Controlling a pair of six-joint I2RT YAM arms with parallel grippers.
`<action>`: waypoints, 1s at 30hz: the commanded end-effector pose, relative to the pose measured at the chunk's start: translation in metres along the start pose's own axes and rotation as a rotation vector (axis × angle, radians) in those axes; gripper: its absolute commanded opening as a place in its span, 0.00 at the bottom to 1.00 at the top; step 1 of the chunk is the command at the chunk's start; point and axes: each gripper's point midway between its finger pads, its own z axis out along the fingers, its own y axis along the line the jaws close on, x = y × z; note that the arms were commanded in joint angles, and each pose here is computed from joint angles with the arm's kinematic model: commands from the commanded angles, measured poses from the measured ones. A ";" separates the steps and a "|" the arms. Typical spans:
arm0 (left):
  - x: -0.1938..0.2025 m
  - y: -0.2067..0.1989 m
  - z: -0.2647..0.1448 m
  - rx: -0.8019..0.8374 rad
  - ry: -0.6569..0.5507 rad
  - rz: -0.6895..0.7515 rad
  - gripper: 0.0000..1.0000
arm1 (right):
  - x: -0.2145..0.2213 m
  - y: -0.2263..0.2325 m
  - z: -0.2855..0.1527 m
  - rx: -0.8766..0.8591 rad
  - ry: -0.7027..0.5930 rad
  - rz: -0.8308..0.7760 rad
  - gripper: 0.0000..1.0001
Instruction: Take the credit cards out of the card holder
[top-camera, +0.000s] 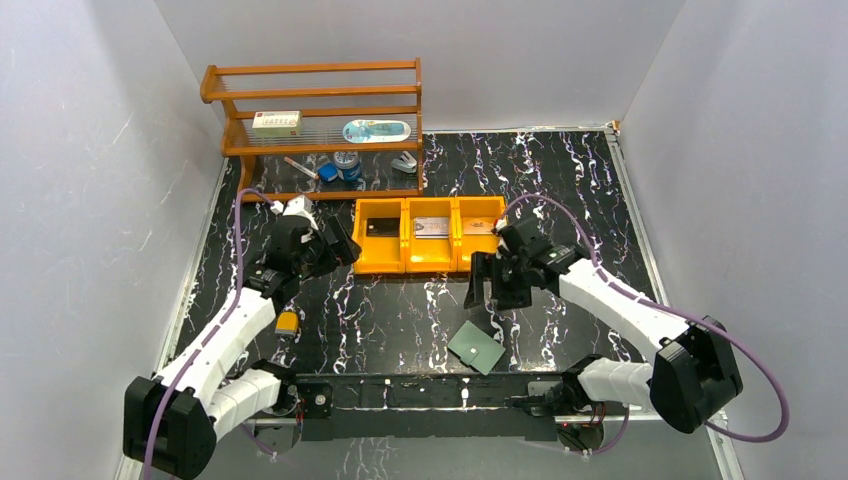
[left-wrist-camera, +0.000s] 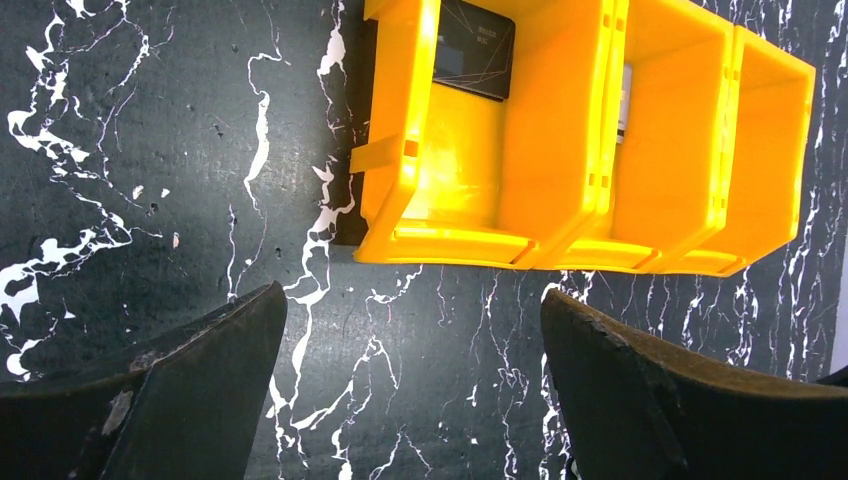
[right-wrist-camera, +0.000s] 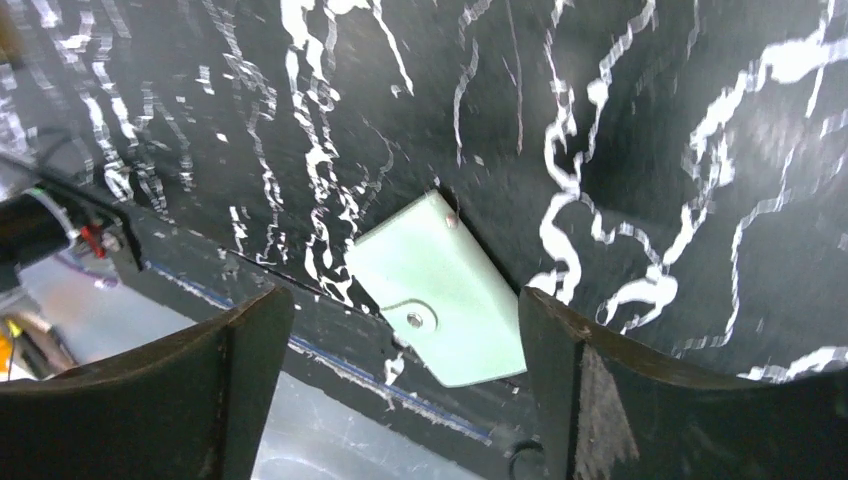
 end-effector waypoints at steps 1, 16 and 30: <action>-0.001 -0.001 -0.010 0.010 -0.012 -0.022 0.98 | 0.021 -0.020 -0.008 0.299 -0.006 0.181 0.89; 0.024 -0.012 -0.025 0.133 0.046 -0.033 0.98 | 0.092 -0.031 0.034 0.334 0.157 0.118 0.72; 0.074 -0.046 -0.024 0.383 0.334 0.015 0.98 | 0.062 0.030 0.075 0.065 -0.019 0.353 0.47</action>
